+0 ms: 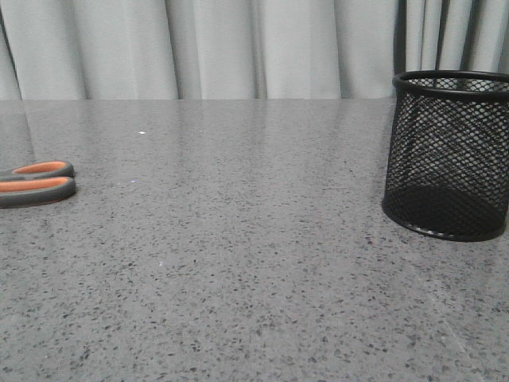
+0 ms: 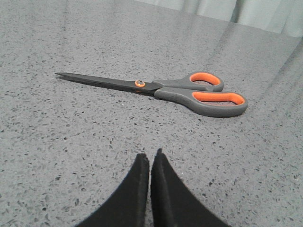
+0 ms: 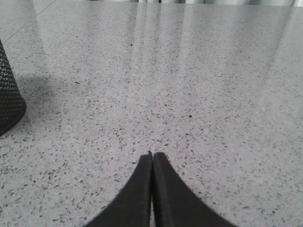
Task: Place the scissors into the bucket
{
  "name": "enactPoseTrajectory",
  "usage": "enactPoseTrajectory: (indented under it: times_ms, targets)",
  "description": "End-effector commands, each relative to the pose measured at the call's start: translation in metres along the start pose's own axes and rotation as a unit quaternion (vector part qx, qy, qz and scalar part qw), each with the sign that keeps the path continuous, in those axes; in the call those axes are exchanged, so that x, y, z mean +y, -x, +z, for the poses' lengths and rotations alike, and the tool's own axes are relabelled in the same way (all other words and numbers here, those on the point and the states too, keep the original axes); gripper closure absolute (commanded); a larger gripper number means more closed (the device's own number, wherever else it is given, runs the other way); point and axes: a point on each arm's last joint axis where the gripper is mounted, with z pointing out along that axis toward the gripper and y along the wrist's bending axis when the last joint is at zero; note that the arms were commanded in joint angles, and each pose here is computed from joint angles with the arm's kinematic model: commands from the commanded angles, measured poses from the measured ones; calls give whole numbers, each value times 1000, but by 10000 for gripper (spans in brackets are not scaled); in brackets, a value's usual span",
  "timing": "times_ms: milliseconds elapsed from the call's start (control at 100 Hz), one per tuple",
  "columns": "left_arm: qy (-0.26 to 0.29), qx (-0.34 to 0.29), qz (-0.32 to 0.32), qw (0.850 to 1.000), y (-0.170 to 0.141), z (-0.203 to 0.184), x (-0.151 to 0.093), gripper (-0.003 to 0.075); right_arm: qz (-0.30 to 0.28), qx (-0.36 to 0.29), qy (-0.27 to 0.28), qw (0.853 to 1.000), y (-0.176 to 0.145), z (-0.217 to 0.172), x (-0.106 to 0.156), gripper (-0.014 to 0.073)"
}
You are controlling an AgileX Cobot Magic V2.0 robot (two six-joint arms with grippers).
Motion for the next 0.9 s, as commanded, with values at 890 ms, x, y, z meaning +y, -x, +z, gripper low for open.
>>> enactPoseTrajectory:
  times_ms: [890]
  targets:
    - [0,-8,11,1000,-10,4,2,740,-59,-25,-17,998,1,0,-3,645]
